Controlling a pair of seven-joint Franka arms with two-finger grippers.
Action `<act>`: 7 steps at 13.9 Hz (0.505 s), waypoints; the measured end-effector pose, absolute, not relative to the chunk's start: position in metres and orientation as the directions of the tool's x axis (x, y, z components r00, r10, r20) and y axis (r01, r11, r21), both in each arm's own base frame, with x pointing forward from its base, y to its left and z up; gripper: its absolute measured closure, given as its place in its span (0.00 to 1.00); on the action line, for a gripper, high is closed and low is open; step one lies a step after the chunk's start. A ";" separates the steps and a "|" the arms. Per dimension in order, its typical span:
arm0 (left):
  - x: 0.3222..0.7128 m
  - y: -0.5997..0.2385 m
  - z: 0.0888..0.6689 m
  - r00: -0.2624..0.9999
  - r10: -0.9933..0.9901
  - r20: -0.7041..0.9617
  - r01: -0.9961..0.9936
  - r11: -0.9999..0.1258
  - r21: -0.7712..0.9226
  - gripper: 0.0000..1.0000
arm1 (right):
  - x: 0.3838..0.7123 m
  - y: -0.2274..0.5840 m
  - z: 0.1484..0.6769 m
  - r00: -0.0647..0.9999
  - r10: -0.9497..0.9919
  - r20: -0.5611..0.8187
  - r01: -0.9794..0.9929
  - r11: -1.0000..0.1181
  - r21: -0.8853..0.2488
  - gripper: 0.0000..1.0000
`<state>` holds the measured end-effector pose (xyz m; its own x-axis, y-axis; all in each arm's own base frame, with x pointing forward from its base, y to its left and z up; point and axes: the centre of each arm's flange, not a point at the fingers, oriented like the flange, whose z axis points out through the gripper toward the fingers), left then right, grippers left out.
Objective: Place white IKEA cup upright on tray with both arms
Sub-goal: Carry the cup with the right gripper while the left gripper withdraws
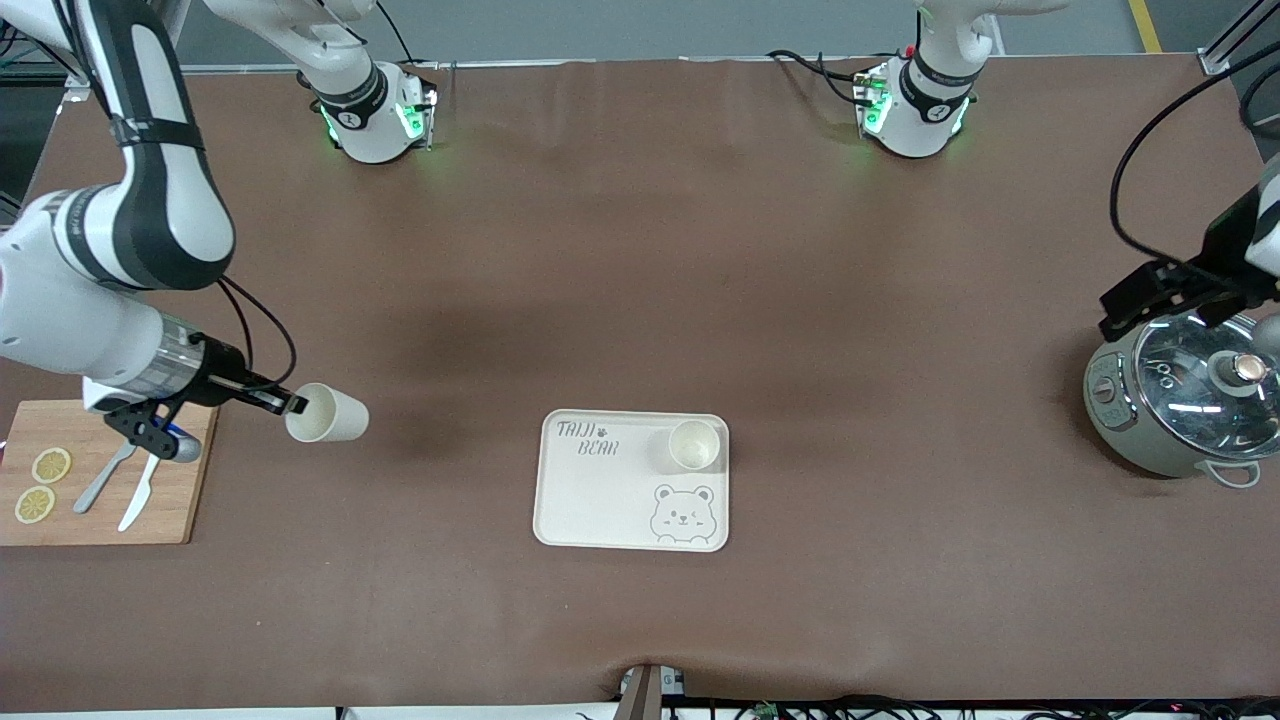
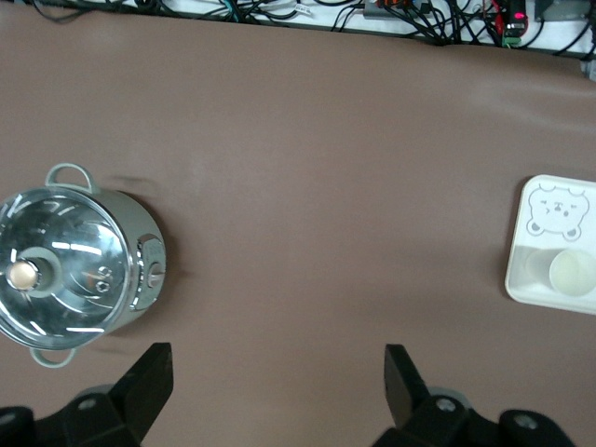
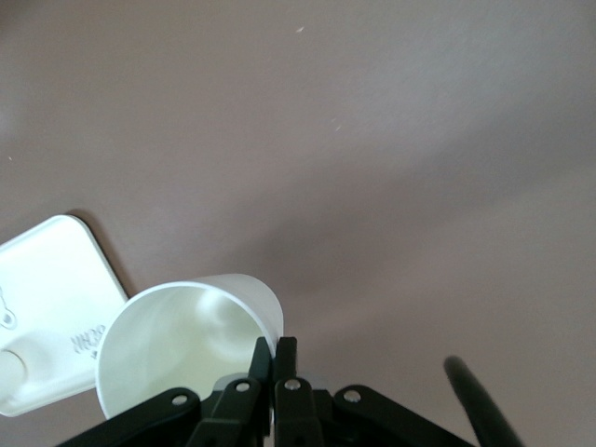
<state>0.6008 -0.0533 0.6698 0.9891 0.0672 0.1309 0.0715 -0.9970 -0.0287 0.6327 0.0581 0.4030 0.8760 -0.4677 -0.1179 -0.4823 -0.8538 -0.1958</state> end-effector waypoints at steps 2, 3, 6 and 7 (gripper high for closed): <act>0.594 -0.046 0.680 0.990 0.021 0.136 0.027 -0.999 -0.037 0.00 | 0.640 0.102 0.390 0.851 -0.512 -0.120 -0.526 -0.828 -0.194 0.97; 0.590 -0.040 0.683 0.992 0.013 0.126 0.018 -0.999 -0.041 0.00 | 0.645 0.126 0.379 0.836 -0.538 -0.108 -0.549 -0.811 -0.202 0.97; 0.577 -0.034 0.689 0.996 0.005 0.089 0.010 -0.999 -0.048 0.00 | 0.650 0.195 0.337 0.781 -0.617 -0.099 -0.622 -0.753 -0.215 0.97; 0.573 -0.034 0.692 0.997 0.005 0.079 0.009 -0.999 -0.049 0.00 | 0.647 0.216 0.328 0.765 -0.635 -0.108 -0.642 -0.737 -0.210 0.97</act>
